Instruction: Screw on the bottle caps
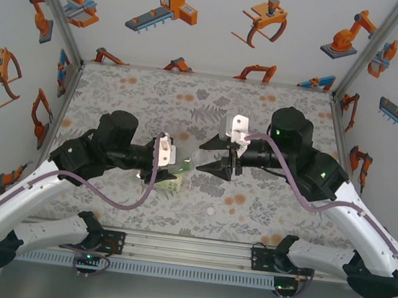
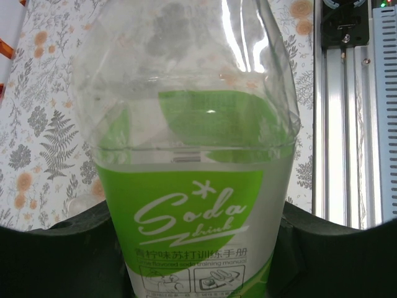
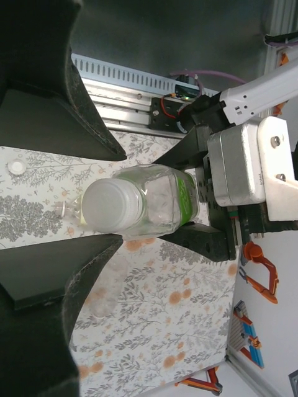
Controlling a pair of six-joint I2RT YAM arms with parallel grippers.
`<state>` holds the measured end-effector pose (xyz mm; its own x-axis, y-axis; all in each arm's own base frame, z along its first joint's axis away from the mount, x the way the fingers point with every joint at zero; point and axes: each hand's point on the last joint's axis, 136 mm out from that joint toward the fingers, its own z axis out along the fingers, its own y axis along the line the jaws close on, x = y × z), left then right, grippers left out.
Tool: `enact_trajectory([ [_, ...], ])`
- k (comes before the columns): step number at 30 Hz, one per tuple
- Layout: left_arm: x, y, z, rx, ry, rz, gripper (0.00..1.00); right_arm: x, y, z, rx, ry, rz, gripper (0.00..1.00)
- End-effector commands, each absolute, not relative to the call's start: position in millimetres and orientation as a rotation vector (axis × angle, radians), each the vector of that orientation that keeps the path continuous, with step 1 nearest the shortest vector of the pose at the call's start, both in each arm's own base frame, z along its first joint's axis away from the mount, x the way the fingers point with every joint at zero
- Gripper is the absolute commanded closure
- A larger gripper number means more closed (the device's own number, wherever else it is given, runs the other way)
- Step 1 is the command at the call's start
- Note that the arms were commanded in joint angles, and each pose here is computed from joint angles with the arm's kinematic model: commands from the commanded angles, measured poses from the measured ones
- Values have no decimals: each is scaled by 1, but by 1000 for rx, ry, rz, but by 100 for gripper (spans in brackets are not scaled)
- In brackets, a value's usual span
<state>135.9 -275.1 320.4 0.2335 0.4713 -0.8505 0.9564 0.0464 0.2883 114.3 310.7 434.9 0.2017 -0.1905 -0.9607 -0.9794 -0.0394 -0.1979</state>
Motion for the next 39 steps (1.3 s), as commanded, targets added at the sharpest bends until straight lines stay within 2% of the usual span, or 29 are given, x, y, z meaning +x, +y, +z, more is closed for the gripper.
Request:
enact_trajectory([
  [1,133,-272,321,1564,1384,-654,100,117,313,438,-1446,1154,939,53],
  [7,134,-272,320,1564,1389,-652,100,118,313,438,-1442,1154,927,65],
  [13,137,-274,322,1555,1385,-648,100,125,314,431,-1398,1238,929,83],
  [16,140,-277,321,1546,1385,-644,100,145,314,428,-1209,1418,977,94],
  [19,146,-279,319,1533,1390,-625,100,170,310,423,-901,1638,1058,96],
  [20,150,-280,318,1521,1394,-609,100,180,306,419,-769,1719,1081,100],
  [24,165,-282,314,1475,1396,-539,100,207,289,393,-202,2006,1205,100],
  [31,171,-289,308,1484,1401,-537,100,211,269,344,473,2331,1225,100],
  [36,169,-290,306,1488,1405,-550,100,210,266,340,547,2335,1245,100],
  [38,169,-289,307,1484,1403,-550,100,210,267,348,500,2313,1258,93],
  [39,169,-288,307,1485,1401,-550,100,211,272,355,429,2287,1276,85],
])
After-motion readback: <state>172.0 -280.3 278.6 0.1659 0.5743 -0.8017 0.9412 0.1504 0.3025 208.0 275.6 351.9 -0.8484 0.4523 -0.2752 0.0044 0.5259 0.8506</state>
